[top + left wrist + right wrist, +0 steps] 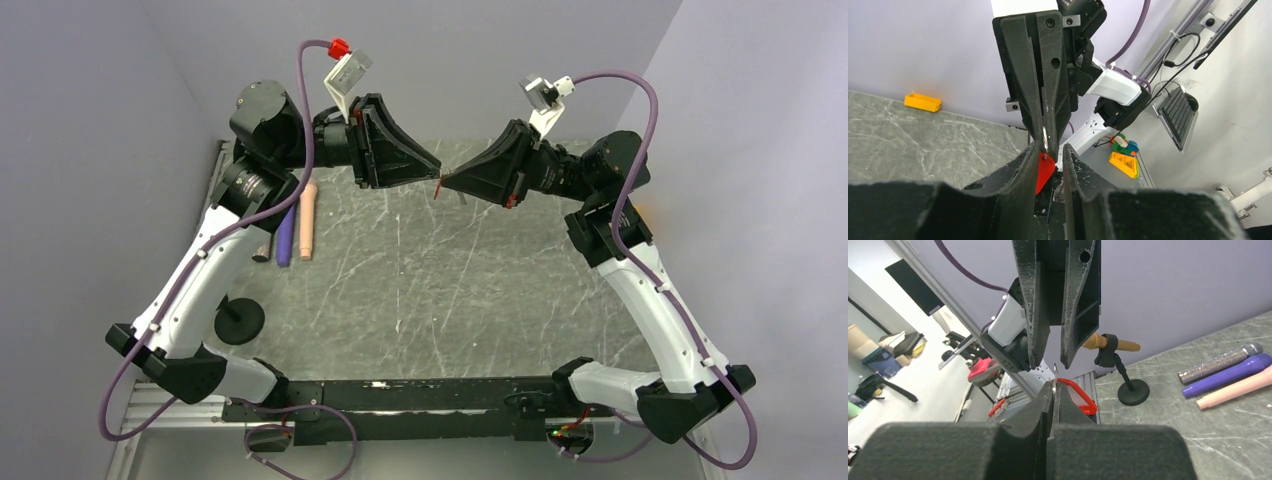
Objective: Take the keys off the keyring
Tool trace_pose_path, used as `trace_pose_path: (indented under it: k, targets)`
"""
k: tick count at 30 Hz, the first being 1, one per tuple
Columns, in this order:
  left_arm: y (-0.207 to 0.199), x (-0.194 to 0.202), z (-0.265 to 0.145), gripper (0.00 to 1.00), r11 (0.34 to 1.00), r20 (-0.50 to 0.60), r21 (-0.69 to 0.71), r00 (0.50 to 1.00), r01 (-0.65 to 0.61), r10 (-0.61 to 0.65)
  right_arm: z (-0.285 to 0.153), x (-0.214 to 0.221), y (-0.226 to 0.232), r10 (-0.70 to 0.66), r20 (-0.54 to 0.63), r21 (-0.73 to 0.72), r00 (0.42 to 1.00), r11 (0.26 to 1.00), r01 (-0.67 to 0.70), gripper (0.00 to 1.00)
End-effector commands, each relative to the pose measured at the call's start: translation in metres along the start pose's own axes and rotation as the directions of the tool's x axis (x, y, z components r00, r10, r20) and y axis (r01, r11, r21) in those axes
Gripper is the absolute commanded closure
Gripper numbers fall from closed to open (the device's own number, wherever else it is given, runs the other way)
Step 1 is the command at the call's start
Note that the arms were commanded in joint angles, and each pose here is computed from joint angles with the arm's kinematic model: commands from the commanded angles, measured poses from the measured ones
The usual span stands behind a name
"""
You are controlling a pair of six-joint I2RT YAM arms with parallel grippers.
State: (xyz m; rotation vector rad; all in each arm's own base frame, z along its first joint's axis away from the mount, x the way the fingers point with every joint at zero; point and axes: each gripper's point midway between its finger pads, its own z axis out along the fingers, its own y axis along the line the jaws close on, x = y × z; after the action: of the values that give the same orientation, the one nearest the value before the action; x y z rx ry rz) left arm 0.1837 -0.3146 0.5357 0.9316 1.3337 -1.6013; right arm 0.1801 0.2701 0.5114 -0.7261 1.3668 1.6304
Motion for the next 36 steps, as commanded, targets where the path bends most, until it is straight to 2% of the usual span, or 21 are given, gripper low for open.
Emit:
trace_pose_path:
  k: [1, 6, 9, 11, 14, 20, 28, 36]
  targets:
    - [-0.008, -0.009, 0.001, 0.71, 0.998, 0.004, -0.001, 0.998, -0.069, 0.069, 0.001, -0.01, 0.015, -0.052, 0.014, -0.027, 0.999, 0.998, 0.053, 1.0]
    - [-0.005, -0.004, 0.004, 0.71, 0.998, -0.011, -0.006, 0.998, -0.067, 0.067, 0.001, -0.01, 0.015, -0.056, 0.011, -0.026, 0.998, 0.998, 0.056, 1.0]
    - [-0.005, -0.003, 0.006, 0.76, 0.998, -0.014, -0.002, 0.998, -0.067, 0.067, 0.002, -0.009, 0.013, -0.053, 0.01, -0.024, 0.999, 0.998, 0.053, 1.0]
    - [-0.004, -0.002, 0.007, 0.82, 0.998, -0.017, -0.006, 0.998, -0.066, 0.065, 0.002, -0.009, 0.013, -0.053, 0.011, -0.023, 0.999, 0.998, 0.054, 1.0]
    - [-0.003, -0.002, 0.007, 1.0, 0.998, -0.018, -0.009, 0.998, -0.067, 0.066, 0.002, -0.008, 0.013, -0.055, 0.01, -0.023, 0.998, 0.998, 0.055, 1.0]
    - [-0.001, 0.005, 0.007, 1.0, 0.997, -0.042, -0.026, 0.996, -0.078, 0.077, 0.001, -0.003, 0.01, -0.049, 0.001, -0.016, 0.999, 0.999, 0.049, 1.0]
    - [0.006, 0.031, 0.005, 1.0, 0.99, -0.13, -0.085, 0.986, -0.114, 0.103, -0.002, 0.014, 0.0, -0.046, -0.046, 0.032, 0.998, 0.998, 0.048, 1.0]
    - [0.001, 0.053, 0.009, 1.0, 0.994, -0.199, -0.027, 0.975, -0.102, 0.095, -0.011, 0.039, -0.01, -0.008, -0.117, 0.084, 0.993, 0.996, 0.018, 1.0]
